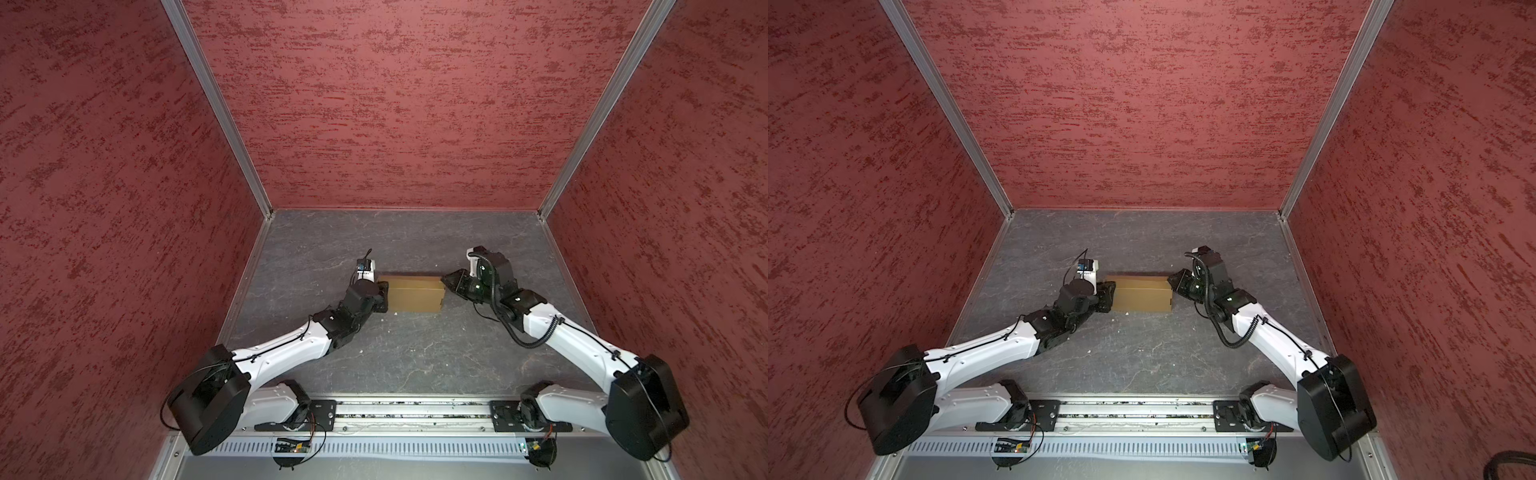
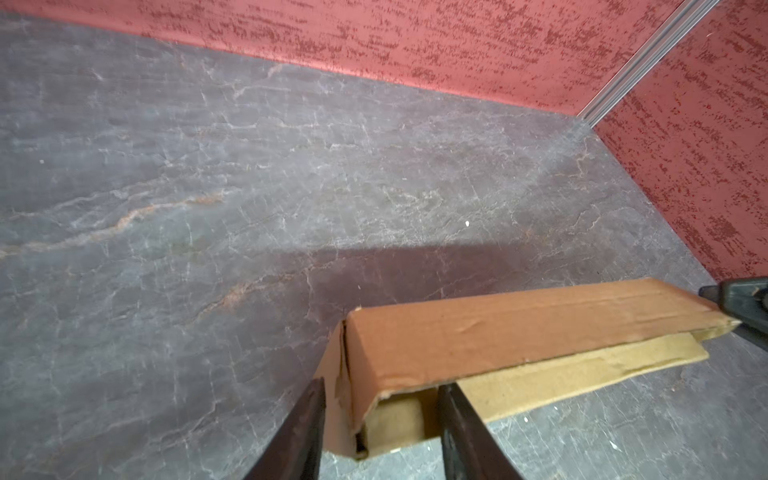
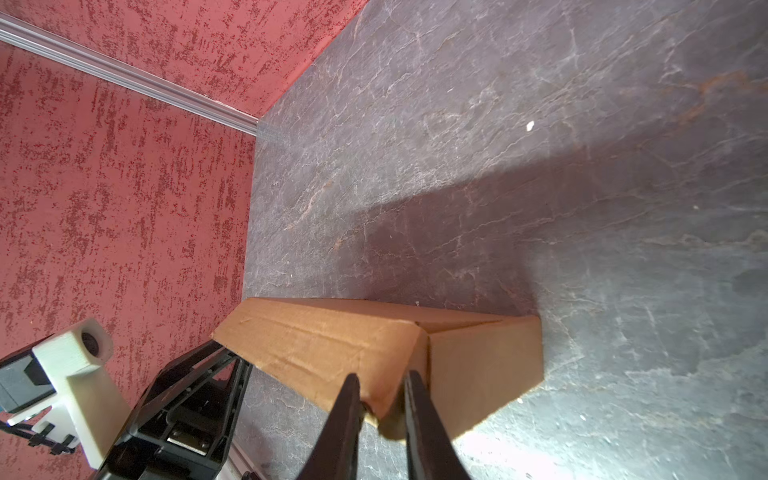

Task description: Fold the paper box

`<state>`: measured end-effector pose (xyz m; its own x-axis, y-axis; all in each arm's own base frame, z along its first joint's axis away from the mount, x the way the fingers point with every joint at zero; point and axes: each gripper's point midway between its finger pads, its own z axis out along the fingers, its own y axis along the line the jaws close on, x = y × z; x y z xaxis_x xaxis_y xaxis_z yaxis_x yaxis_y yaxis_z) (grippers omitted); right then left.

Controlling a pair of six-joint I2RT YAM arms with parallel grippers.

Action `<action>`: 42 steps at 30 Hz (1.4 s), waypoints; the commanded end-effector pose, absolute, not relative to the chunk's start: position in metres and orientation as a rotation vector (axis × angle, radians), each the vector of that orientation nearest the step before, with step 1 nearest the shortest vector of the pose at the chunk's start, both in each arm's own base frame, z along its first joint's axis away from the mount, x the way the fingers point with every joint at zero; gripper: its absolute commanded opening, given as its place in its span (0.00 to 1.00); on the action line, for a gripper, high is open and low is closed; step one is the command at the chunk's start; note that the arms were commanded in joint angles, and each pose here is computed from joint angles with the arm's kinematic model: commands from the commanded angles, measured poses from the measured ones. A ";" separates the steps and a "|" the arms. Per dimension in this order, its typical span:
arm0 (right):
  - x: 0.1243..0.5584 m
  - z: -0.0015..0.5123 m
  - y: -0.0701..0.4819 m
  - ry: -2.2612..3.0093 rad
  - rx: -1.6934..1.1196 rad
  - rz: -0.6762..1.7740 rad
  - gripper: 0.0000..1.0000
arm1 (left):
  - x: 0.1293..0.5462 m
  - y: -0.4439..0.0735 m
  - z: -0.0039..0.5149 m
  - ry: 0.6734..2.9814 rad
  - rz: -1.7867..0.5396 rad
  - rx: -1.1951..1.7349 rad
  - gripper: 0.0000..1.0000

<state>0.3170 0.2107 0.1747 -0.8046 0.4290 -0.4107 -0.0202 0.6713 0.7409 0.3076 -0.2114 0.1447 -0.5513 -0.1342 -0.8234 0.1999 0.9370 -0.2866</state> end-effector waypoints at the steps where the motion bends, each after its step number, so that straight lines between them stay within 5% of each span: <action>1: 0.310 0.159 0.206 2.356 0.369 0.995 0.21 | 0.275 -0.183 0.076 2.358 -0.247 0.125 0.46; 42: 0.317 0.162 0.197 2.324 0.447 0.947 0.21 | 0.266 -0.187 0.101 2.260 -0.337 0.240 0.83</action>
